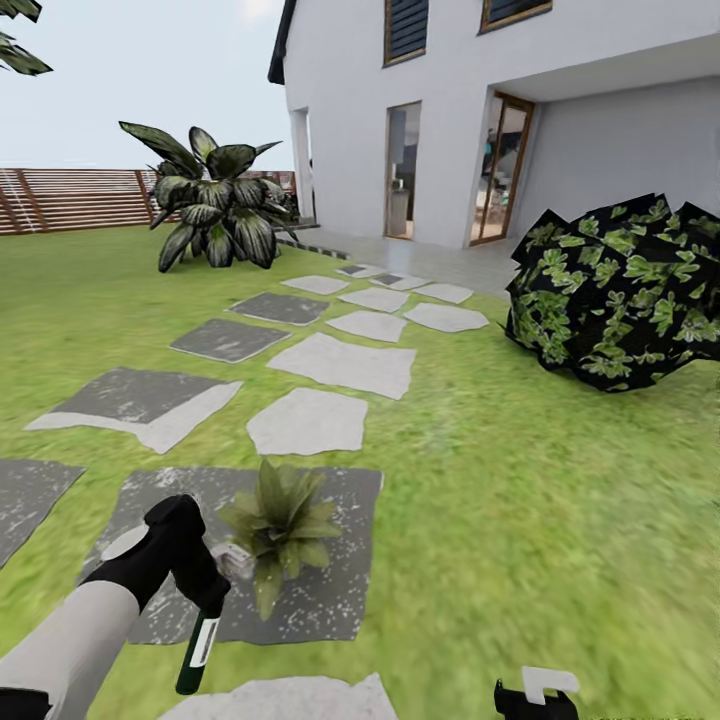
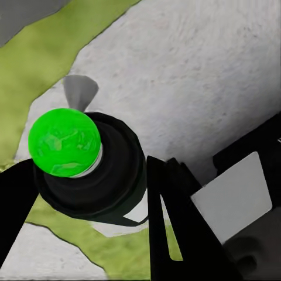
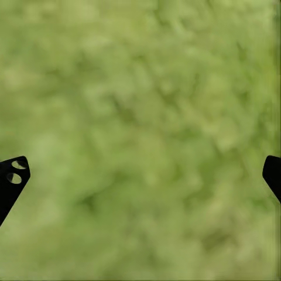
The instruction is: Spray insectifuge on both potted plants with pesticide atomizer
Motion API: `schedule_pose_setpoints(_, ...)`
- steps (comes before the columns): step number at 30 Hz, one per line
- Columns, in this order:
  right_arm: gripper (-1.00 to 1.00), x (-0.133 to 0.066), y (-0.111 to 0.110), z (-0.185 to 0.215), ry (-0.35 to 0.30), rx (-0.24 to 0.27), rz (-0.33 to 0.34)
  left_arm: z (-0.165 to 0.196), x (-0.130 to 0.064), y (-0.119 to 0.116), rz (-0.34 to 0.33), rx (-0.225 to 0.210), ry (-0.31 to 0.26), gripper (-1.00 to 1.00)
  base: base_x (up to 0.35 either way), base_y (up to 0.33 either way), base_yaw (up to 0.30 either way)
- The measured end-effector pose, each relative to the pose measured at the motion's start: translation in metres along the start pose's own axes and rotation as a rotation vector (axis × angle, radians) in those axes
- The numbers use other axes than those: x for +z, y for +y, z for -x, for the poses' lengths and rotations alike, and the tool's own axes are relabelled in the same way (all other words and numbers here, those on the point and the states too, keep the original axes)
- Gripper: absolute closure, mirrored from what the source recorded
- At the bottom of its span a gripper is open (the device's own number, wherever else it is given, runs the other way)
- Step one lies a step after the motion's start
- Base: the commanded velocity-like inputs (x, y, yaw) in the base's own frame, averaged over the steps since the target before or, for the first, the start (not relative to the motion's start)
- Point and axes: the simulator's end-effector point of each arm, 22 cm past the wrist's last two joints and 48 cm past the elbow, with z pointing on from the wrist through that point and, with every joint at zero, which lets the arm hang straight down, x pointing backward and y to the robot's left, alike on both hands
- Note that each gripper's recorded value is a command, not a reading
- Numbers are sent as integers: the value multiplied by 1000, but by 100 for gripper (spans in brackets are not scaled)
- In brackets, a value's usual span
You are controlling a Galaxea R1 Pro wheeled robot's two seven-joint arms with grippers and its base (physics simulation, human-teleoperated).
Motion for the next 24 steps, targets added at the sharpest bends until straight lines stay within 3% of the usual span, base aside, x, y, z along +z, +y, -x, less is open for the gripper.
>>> schedule_pose_setpoints(4,-100,0,0,0,1,0,0,-25,25,7,40,-16,37,100,7,-1,-13)
schedule_pose_setpoints(6,-100,0,0,0,0,0,0,-29,31,4,15,-45,14,100,1,0,-2)
schedule_pose_setpoints(9,-100,0,0,0,0,0,0,-28,28,9,-16,-106,-43,100,0,0,0)
schedule_pose_setpoints(11,-100,0,0,0,0,0,0,-27,24,12,-19,-124,-63,100,0,0,-71)
schedule_pose_setpoints(16,-100,0,0,0,1,0,0,-19,19,12,-14,-119,-87,100,-55,52,-242)
schedule_pose_setpoints(24,-100,0,0,0,0,0,2,-20,19,13,-2,-106,-79,100,-35,274,-262)
